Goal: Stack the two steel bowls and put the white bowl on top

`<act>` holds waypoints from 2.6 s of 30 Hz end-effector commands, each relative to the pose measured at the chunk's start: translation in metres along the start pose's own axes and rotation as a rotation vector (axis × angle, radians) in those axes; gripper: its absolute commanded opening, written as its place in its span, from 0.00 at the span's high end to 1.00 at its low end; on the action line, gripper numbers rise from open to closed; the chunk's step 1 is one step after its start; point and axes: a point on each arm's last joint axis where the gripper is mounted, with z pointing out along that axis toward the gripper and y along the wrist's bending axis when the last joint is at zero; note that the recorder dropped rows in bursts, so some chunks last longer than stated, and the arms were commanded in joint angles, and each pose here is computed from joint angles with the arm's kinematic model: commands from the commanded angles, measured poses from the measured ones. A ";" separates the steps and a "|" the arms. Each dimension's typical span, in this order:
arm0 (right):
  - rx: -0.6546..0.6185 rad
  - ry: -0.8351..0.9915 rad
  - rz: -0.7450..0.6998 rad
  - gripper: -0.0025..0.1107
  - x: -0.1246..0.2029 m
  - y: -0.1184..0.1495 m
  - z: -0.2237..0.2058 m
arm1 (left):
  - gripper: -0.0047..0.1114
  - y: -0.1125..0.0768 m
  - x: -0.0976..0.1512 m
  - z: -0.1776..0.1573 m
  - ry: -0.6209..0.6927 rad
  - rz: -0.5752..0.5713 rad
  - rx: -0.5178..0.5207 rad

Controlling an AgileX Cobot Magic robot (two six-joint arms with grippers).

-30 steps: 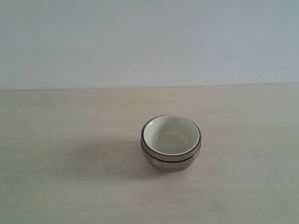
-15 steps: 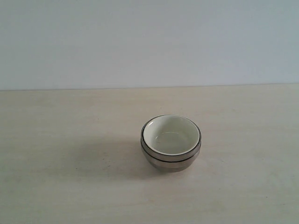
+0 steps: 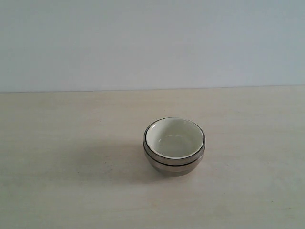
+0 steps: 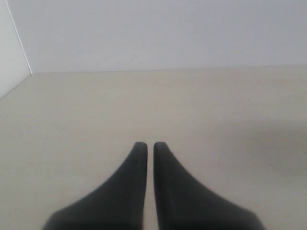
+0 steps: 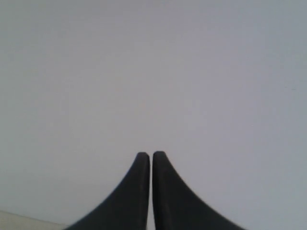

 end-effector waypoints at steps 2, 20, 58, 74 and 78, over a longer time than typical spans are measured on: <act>0.053 0.038 -0.037 0.98 0.004 0.000 0.000 | 0.92 0.000 0.000 0.000 -0.006 -0.014 0.000; 0.054 0.237 -0.085 0.98 0.146 0.002 0.005 | 0.92 0.000 0.000 0.000 -0.006 -0.014 0.000; 0.112 0.619 0.035 0.98 0.178 0.002 -0.010 | 0.92 0.000 0.000 0.000 -0.006 -0.014 0.000; 0.112 0.619 0.035 0.98 0.178 0.002 -0.010 | 0.92 0.000 0.000 0.000 -0.006 -0.014 0.000; 0.112 0.619 0.035 0.98 0.178 0.002 -0.010 | 0.92 0.000 0.000 0.000 -0.006 -0.014 0.000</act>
